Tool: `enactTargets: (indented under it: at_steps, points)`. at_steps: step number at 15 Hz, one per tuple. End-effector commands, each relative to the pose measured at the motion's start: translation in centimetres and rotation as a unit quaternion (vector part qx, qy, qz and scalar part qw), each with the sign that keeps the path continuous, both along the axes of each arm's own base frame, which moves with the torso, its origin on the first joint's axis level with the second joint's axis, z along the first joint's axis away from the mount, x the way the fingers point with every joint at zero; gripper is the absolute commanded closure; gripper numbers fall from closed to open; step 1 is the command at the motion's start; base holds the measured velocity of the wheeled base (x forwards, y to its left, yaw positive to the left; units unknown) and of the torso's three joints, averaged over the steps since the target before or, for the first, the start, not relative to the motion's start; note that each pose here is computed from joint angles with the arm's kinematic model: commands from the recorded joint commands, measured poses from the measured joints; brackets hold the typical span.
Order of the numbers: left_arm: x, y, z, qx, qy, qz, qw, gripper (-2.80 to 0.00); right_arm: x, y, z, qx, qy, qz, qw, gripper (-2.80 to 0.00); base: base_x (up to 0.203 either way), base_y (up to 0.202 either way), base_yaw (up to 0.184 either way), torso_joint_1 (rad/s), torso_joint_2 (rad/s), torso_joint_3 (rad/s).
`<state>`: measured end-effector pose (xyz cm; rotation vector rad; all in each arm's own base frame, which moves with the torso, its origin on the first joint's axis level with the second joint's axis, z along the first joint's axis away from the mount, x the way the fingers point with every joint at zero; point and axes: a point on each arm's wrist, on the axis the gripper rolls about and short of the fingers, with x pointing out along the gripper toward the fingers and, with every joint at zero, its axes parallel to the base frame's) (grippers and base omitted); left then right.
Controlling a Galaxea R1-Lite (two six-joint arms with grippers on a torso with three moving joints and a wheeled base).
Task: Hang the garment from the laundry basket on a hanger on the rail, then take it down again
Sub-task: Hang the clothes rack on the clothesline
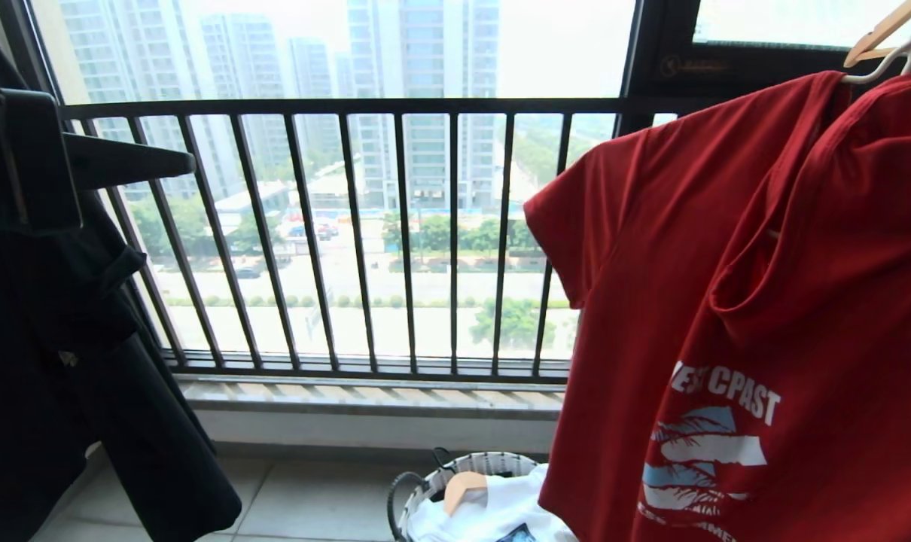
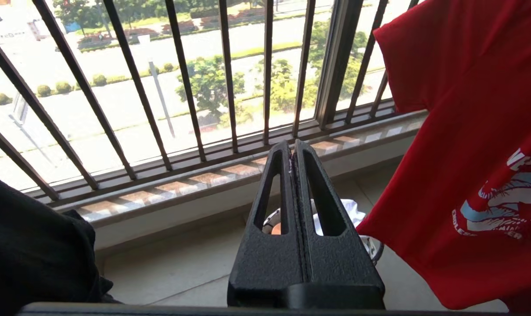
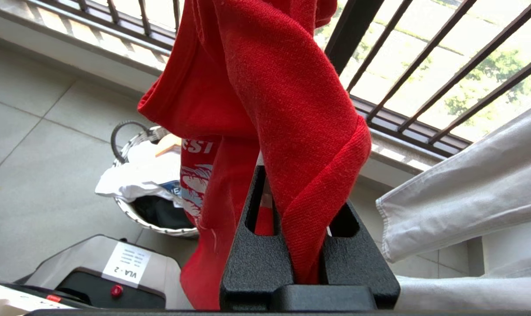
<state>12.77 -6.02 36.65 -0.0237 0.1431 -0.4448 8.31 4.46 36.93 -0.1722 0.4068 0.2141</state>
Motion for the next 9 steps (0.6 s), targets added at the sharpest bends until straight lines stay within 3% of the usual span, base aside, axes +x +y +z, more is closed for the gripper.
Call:
enactTargets:
  at_steps: [1,9]
  points:
    - [-0.2,0.1,0.1,-0.001,-0.002,0.0,1.0,0.0,-1.2,-0.8,-0.8,-0.005,0.001,-0.009,1.0,0.0,0.0,0.0,0.0,0.161,-0.47,-0.306]
    - [-1.5,0.7,0.4,-0.006,-0.019,-0.002,0.9998,0.0,-1.9,-1.4,-1.8,-0.01,0.009,-0.018,1.0,0.0,0.0,0.0,0.0,0.193,-0.5,-0.302]
